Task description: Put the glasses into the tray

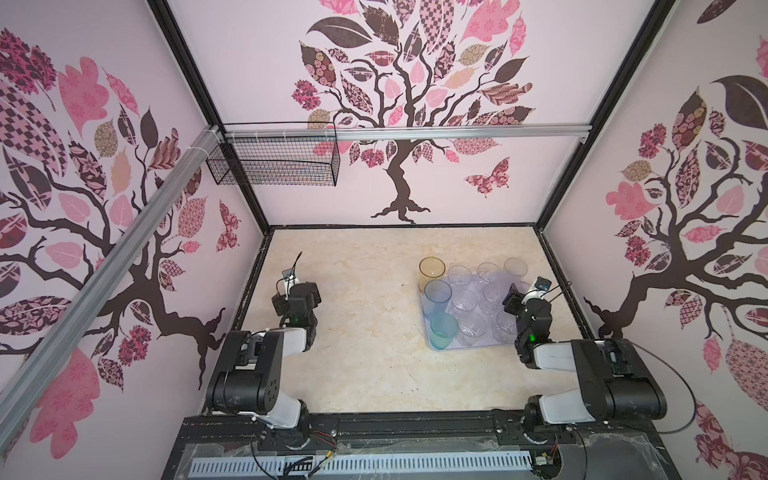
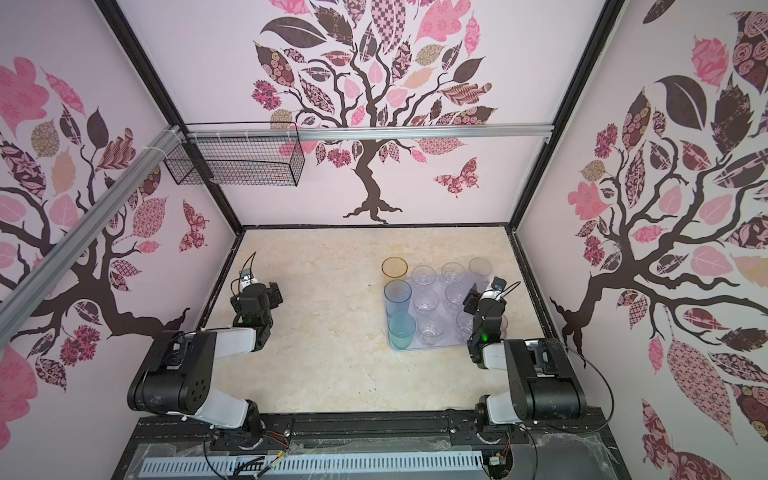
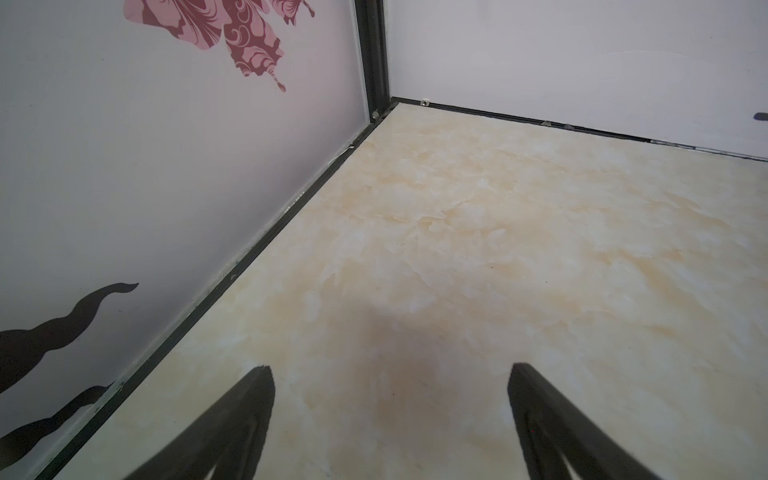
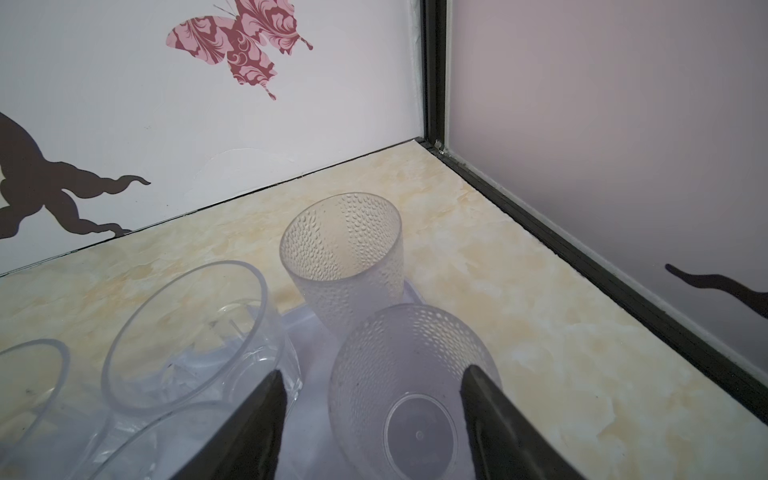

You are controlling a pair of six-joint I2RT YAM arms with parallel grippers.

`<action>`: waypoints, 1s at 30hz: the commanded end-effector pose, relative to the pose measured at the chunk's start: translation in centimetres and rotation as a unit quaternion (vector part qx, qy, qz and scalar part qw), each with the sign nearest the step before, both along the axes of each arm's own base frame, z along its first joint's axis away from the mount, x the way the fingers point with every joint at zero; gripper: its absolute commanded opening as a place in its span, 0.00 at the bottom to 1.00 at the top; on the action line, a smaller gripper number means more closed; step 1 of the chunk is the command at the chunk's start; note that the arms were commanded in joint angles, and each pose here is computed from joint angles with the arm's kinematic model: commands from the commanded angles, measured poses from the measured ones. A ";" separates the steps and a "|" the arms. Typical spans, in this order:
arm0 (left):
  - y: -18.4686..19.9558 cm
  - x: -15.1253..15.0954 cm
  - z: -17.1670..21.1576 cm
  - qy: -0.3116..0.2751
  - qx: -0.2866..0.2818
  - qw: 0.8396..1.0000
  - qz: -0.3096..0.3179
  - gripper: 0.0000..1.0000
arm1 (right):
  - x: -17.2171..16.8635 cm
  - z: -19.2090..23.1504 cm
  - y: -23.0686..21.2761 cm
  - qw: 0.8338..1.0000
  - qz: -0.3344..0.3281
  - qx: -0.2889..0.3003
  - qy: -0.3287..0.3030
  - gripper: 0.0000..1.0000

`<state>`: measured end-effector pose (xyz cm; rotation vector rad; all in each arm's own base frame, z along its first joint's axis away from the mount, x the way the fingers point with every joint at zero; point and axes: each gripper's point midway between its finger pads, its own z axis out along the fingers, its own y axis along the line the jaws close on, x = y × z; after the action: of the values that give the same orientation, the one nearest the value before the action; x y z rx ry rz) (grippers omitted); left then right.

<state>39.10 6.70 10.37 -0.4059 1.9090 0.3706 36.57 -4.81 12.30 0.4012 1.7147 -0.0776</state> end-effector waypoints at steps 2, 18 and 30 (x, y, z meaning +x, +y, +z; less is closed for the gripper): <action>-0.8 0.9 0.7 -0.016 -0.008 0.999 -0.037 0.91 | 0.2 0.1 1.0 0.999 0.032 -0.011 -0.011 0.70; -2.1 0.5 0.0 -0.054 -0.008 0.995 -0.089 0.98 | 0.5 -0.6 1.7 0.999 0.048 -0.021 -0.011 0.74; -2.0 0.2 0.0 -0.049 -0.012 0.995 -0.086 0.98 | 1.0 -0.9 2.1 0.998 0.054 -0.025 0.000 0.99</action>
<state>39.62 4.81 10.19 -0.2746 1.8565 0.2219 37.41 -3.23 12.36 0.2885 1.6840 -0.0445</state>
